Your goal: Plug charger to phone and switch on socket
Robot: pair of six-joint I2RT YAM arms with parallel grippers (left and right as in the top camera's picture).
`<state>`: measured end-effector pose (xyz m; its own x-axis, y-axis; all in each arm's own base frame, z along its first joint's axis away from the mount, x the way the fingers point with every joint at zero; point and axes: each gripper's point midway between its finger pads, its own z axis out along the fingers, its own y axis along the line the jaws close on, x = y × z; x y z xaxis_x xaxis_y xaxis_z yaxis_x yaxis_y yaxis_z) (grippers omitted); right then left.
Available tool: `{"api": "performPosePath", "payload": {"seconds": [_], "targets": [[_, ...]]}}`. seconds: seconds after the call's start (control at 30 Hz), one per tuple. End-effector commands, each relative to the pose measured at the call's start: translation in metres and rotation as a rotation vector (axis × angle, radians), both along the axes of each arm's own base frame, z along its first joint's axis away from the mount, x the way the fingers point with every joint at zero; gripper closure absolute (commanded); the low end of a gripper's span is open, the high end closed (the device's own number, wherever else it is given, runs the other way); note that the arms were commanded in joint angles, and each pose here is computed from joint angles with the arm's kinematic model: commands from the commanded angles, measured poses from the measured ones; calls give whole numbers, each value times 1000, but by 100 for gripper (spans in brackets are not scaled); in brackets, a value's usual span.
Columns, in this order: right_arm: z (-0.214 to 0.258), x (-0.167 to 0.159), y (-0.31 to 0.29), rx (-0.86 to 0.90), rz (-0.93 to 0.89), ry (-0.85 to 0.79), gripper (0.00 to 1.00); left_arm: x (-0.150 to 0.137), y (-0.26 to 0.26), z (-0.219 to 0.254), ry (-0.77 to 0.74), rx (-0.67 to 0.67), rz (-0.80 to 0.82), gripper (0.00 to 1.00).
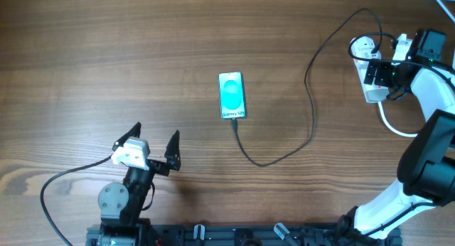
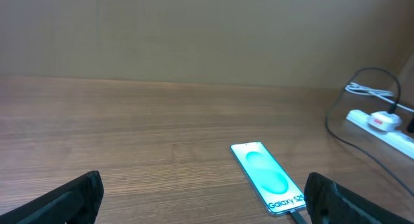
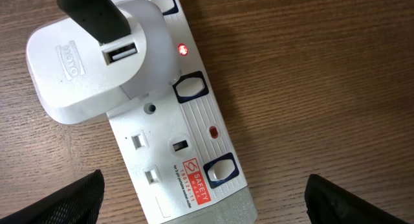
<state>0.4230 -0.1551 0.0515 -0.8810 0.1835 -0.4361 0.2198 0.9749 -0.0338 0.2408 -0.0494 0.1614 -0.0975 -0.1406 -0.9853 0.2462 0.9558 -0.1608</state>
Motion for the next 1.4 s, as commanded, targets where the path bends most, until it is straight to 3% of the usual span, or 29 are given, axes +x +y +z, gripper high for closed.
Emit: {"api": "performPosePath", "payload": {"seconds": [0.0,1.37], "targets": [[12,4,-5,-14,-18,-30,0,3,17,-4,7,34,101,0],[12,4,-5,-14,-18,-29,0,3,13,-4,7,32,93,0]]}}
